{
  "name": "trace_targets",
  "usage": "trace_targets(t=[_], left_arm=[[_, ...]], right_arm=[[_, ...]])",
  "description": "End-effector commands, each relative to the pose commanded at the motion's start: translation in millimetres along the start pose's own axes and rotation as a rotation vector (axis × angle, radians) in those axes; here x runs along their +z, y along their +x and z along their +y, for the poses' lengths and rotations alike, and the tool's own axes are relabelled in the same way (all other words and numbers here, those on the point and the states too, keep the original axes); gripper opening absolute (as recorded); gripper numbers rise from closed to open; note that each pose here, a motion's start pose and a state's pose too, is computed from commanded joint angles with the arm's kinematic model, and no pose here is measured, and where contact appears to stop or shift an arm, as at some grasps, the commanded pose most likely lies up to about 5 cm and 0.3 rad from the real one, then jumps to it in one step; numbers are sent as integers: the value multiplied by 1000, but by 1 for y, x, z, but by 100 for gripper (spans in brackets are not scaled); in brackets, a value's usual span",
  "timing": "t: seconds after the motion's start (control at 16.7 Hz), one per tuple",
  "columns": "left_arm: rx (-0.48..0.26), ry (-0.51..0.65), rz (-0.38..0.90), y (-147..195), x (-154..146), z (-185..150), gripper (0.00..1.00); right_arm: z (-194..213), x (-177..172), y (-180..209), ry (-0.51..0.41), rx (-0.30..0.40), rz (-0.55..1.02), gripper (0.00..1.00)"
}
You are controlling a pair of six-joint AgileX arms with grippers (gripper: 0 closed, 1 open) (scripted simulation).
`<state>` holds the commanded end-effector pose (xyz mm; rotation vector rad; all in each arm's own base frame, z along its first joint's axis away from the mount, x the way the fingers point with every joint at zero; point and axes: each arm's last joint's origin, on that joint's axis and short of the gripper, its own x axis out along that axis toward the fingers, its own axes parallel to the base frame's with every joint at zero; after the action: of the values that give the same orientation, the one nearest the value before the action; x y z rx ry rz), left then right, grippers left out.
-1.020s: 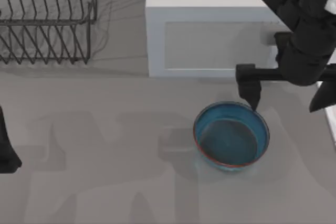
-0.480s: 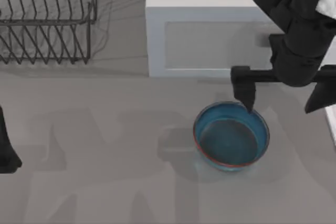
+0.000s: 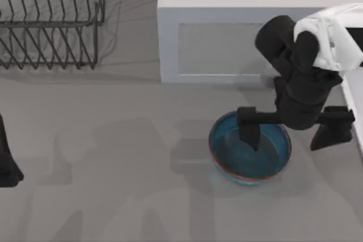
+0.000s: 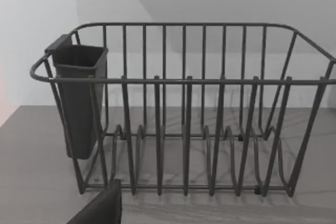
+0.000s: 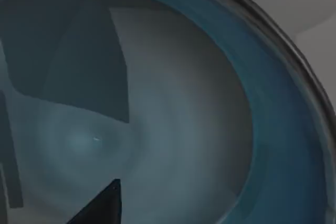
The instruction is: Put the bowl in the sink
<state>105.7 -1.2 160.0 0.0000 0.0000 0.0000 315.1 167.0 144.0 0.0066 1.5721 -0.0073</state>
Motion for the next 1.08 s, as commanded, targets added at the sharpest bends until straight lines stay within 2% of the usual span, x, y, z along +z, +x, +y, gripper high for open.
trace_targets(t=[0.18, 0.42, 1.08], left_arm=[[0, 0, 0, 0, 0, 0, 100], [0, 0, 0, 0, 0, 0, 100], [0, 0, 0, 0, 0, 0, 100]], right_arm=[[-7, 2, 14, 1, 0, -1, 100], [-8, 2, 15, 1, 0, -1, 100], [-8, 2, 15, 1, 0, -1, 17]])
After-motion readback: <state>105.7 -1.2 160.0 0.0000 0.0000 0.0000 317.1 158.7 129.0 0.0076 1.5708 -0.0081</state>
